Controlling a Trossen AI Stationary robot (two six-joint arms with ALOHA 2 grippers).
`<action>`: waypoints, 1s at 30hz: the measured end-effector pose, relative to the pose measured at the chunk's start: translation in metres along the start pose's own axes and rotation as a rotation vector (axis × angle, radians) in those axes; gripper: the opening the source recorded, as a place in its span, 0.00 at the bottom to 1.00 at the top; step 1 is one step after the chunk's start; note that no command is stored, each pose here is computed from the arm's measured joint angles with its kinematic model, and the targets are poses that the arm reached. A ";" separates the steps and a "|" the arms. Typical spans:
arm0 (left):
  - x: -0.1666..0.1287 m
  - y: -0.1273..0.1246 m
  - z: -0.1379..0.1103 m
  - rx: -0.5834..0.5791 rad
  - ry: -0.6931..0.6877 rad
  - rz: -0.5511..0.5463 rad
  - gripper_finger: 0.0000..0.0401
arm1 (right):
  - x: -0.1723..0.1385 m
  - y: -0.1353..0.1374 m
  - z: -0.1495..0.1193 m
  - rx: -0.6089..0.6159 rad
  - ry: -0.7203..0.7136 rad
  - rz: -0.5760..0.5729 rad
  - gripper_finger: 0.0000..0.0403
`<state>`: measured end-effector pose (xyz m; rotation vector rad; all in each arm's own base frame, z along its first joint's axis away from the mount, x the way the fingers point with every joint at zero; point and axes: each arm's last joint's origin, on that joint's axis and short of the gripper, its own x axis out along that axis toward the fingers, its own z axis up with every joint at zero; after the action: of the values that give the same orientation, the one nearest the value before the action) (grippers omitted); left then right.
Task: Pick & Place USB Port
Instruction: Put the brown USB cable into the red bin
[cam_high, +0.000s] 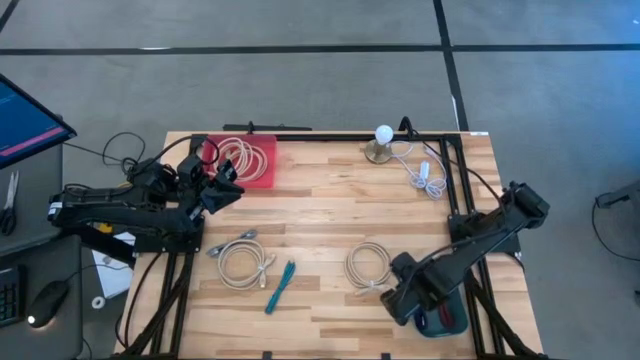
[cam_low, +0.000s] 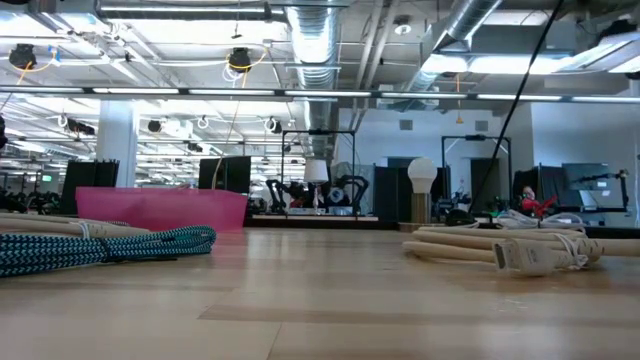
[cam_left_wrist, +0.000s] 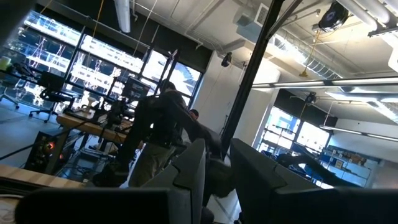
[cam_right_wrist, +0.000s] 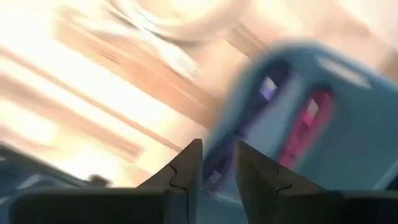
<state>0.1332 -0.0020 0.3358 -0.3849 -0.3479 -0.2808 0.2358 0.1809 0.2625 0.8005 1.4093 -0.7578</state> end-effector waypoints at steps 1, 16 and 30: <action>0.000 0.000 0.000 0.000 0.000 0.000 0.19 | -0.006 0.003 0.003 -0.019 -0.028 0.028 0.20; 0.000 0.000 0.000 0.000 0.000 0.000 0.19 | -0.039 0.034 0.042 -0.402 -0.291 0.287 0.18; 0.000 0.000 0.000 0.000 0.000 0.000 0.19 | -0.041 0.036 0.070 -0.422 -0.334 0.306 0.17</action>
<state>0.1331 -0.0021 0.3358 -0.3853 -0.3482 -0.2812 0.3029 0.1410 0.3044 0.5122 1.0615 -0.3195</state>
